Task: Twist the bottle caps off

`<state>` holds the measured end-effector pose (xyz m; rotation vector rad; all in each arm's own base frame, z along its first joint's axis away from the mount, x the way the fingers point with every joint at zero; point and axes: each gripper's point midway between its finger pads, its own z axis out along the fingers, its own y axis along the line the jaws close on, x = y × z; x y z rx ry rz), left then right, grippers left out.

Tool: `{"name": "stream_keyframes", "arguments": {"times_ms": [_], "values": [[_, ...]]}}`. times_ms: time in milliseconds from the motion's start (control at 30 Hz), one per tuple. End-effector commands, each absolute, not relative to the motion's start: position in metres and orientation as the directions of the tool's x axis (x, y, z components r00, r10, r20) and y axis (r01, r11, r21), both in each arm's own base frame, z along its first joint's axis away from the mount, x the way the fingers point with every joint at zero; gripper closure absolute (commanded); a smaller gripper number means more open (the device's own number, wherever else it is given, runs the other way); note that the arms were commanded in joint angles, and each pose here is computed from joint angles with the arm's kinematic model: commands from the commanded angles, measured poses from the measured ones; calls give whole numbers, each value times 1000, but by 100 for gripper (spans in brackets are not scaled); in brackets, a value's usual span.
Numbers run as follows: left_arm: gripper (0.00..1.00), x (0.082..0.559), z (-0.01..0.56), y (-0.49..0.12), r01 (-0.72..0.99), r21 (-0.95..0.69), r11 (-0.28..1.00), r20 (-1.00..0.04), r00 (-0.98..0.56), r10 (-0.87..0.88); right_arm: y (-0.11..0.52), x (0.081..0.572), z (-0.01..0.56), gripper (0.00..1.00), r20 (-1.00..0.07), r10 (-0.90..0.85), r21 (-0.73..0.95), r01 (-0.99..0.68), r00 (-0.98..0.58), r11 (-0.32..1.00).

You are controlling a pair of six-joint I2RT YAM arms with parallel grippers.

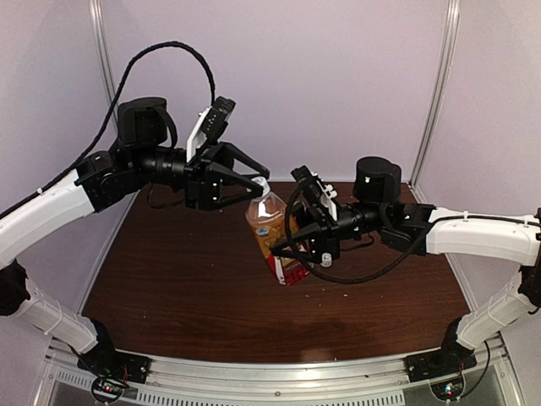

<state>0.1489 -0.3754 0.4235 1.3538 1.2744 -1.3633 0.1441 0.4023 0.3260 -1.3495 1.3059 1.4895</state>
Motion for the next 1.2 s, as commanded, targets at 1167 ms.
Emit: {"name": "stream_keyframes", "arguments": {"times_ms": [1167], "values": [[87, 150, 426, -381, 966, -128, -223, -991, -119, 53, 403, 150, 330, 56, -981, -91, 185, -965, -170, -187]]}}
